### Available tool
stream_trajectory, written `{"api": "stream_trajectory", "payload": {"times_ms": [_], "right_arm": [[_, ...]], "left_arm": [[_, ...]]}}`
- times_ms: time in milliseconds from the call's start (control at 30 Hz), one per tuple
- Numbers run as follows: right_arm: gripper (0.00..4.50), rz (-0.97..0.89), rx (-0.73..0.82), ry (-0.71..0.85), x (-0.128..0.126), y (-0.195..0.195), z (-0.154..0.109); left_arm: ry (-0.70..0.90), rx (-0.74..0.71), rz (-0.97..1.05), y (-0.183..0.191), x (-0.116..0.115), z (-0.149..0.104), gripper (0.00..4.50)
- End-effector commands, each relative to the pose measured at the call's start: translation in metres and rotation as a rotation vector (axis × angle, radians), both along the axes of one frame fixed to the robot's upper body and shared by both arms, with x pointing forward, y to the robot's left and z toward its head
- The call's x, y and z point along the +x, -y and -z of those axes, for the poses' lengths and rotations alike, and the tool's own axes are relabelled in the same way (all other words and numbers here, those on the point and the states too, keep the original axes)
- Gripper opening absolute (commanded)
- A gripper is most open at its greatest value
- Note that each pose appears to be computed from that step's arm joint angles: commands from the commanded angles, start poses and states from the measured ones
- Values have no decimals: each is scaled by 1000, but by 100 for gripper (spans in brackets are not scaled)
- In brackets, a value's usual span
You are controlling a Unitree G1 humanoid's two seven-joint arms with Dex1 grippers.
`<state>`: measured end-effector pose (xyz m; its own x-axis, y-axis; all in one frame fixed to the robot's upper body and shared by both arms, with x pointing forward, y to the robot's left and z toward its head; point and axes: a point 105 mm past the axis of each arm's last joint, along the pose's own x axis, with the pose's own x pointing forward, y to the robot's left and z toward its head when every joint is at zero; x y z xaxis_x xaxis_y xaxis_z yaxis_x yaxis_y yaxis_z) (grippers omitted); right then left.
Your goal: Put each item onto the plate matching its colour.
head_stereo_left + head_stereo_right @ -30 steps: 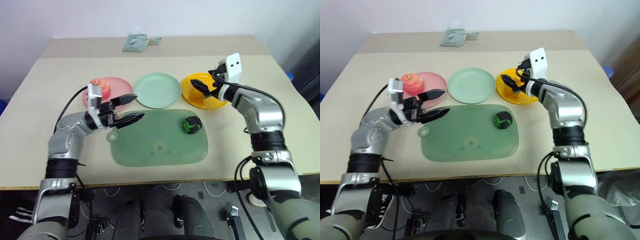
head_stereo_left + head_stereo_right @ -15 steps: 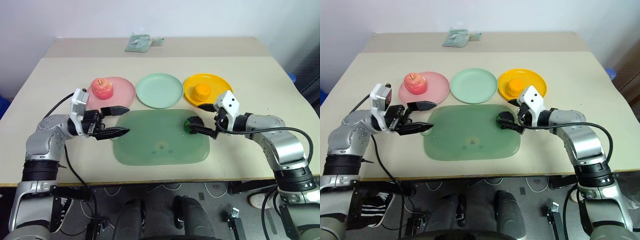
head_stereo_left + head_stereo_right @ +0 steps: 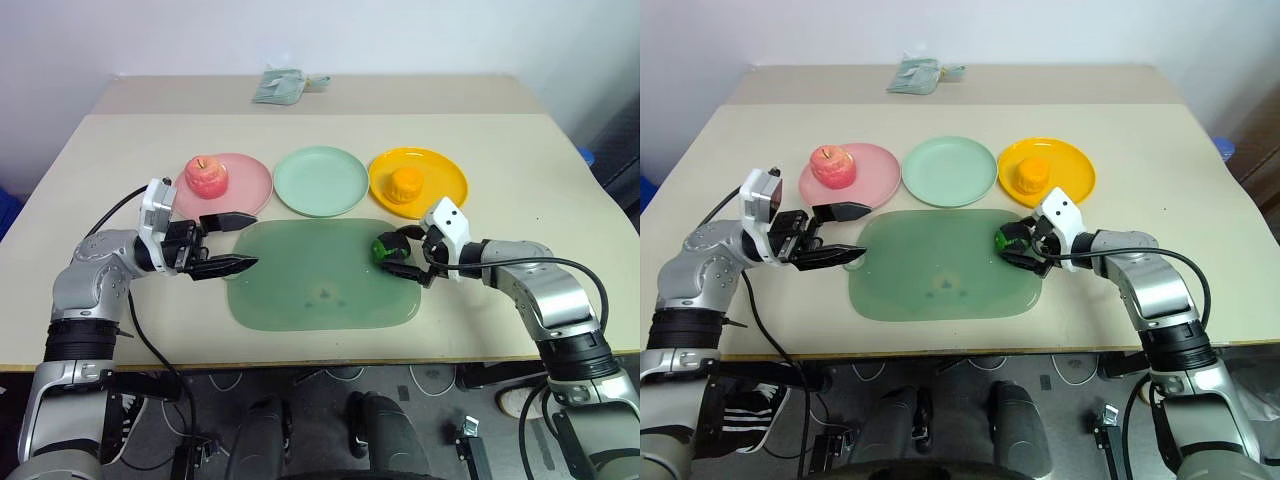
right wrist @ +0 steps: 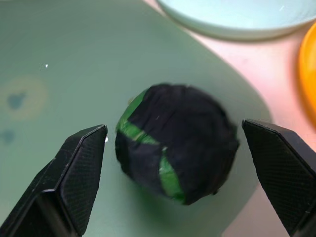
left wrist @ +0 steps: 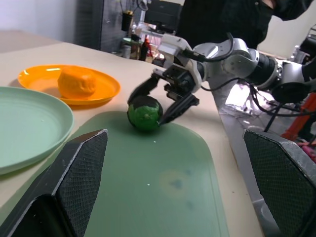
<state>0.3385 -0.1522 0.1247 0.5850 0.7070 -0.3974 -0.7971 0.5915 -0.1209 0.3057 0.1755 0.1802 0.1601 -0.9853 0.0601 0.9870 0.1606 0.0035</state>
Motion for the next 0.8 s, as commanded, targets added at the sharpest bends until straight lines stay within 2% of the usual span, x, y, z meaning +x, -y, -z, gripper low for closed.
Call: {"api": "stream_trajectory", "payload": {"times_ms": [33,133,367,533,600,800], "right_arm": [[423,-18,15,17,-2,-3,-7],[323,-14,14,38,-1,-4,-10],[323,-1,28,81,3,-6,-20],[323,-12,94,179,13,-27,-49],[323,-21,126,225,20,-41,-60],[323,111,183,373,72,-86,-75]], "left_arm": [[55,3,-6,0,0,-11,450],[64,3,-7,3,0,-12,450],[86,-18,-35,4,4,-18,450],[175,-51,-227,-5,29,-30,450],[139,-53,-290,-8,37,-29,450],[161,-33,-414,-11,49,-24,450]]}}
